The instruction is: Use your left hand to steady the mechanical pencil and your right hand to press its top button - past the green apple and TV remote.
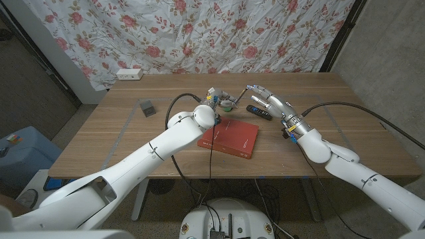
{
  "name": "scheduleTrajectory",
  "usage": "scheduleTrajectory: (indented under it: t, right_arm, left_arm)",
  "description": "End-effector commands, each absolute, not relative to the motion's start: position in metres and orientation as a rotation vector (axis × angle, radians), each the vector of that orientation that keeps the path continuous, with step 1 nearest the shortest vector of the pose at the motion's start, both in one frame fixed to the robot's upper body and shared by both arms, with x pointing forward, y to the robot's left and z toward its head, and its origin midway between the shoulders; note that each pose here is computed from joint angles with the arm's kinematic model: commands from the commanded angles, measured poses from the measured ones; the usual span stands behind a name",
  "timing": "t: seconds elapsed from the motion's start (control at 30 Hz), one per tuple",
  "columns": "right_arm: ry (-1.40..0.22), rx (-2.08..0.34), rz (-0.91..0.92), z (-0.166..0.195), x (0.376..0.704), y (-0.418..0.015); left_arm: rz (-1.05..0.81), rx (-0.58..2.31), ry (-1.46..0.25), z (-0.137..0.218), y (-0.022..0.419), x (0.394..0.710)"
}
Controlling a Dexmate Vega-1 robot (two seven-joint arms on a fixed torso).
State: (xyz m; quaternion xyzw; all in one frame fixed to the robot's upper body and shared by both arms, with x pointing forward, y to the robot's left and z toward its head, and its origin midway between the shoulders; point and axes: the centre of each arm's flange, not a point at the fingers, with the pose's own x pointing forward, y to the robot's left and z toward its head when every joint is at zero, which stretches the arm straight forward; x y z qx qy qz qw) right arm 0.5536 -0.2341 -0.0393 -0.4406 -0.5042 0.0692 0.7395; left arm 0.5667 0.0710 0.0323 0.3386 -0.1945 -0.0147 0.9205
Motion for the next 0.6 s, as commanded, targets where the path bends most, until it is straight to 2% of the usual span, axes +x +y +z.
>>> scheduleTrajectory:
  t: [0.03,0.6]
  right_arm:
    - [-1.131,-0.916,0.138,-0.033,0.553,-0.236]
    - [-1.164,-0.843,0.119,-0.023,0.552,-0.236]
  left_arm:
    - [-0.027,0.701,-0.397,0.032,0.075,0.567]
    - [-0.031,0.716,-0.399,0.036,0.082,0.57]
